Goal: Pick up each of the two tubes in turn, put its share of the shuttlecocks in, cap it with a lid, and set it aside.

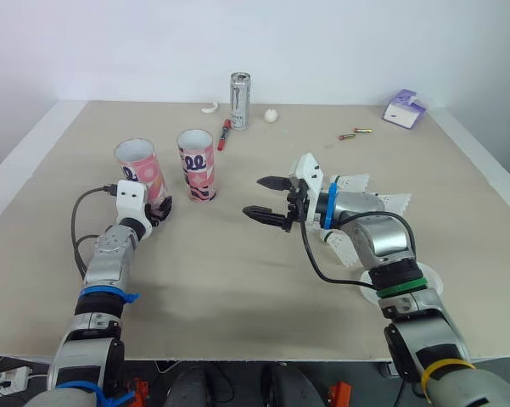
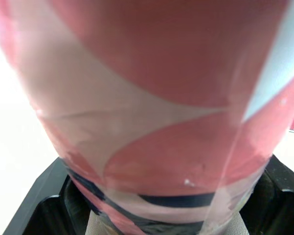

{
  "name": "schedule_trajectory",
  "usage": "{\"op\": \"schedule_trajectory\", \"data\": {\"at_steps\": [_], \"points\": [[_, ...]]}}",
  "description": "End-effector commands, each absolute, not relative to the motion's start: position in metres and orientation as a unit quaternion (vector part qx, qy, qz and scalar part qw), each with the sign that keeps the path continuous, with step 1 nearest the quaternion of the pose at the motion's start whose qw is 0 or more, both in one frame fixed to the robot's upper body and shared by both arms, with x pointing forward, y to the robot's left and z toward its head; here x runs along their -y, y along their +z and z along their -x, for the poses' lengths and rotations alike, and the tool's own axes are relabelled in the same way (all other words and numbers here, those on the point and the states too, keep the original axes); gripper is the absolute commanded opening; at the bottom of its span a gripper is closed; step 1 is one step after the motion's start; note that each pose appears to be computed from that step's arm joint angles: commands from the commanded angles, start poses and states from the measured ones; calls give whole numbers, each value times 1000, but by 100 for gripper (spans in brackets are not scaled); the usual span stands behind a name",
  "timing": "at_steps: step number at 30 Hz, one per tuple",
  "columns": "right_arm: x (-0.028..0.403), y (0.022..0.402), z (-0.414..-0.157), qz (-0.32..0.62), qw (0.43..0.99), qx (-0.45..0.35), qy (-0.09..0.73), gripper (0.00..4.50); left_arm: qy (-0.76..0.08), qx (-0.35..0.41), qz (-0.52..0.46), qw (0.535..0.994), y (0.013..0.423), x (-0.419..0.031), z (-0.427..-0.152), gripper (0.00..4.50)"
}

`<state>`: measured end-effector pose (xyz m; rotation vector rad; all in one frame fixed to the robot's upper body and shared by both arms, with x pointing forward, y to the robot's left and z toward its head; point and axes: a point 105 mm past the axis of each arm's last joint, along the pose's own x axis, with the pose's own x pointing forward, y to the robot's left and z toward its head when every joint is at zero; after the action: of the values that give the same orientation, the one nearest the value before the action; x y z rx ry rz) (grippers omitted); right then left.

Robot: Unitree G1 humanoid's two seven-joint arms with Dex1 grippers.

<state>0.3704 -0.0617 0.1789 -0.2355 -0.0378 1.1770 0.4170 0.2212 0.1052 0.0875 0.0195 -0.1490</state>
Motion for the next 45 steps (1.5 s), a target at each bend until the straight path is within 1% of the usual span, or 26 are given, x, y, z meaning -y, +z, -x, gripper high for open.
{"op": "schedule_trajectory", "data": {"at_steps": [1,5,7,10,12,14,17,19,21,23,24,26,28,29,32,36,38,42,45], "points": [[64,199,-368,118,824,52,552,450,-66,11,-59,996,117,-229,-416,355],[64,199,-367,116,824,51,553,450,-69,24,-68,995,123,-234,-413,355],[65,199,-364,113,825,53,552,450,-88,37,-74,993,129,-235,-409,355],[66,199,-359,110,826,56,550,450,-137,49,-102,984,137,-230,-401,355],[68,199,-353,106,827,58,549,450,-197,52,-135,970,140,-220,-391,355],[70,201,-347,103,829,67,545,450,-283,45,-170,943,142,-204,-376,355],[73,206,-337,101,830,81,543,450,-377,32,-215,900,141,-184,-359,355],[75,211,-328,92,829,91,544,450,-428,20,-239,871,137,-172,-349,355],[77,214,-321,83,829,97,545,450,-460,11,-252,851,134,-164,-343,355],[85,214,-303,80,830,97,543,450,-524,-4,-278,805,132,-140,-332,355],[92,211,-293,78,839,91,532,450,-555,-20,-287,780,129,-129,-326,355],[102,208,-282,75,853,80,511,450,-588,-40,-302,749,126,-118,-320,355],[119,199,-270,65,883,58,461,450,-617,-62,-326,714,127,-105,-316,355],[127,195,-264,61,898,47,434,450,-630,-71,-335,697,128,-100,-315,355],[141,186,-253,51,925,23,376,450,-654,-99,-341,668,130,-92,-311,355],[175,173,-251,21,970,-10,243,450,-669,-138,-364,633,133,-87,-310,355],[185,169,-248,7,979,-20,202,450,-670,-150,-383,618,133,-87,-310,355],[193,161,-244,-17,985,-36,171,450,-665,-165,-404,606,137,-83,-313,355],[194,148,-244,-28,984,-63,163,450,-655,-162,-415,610,139,-77,-317,355]]}}
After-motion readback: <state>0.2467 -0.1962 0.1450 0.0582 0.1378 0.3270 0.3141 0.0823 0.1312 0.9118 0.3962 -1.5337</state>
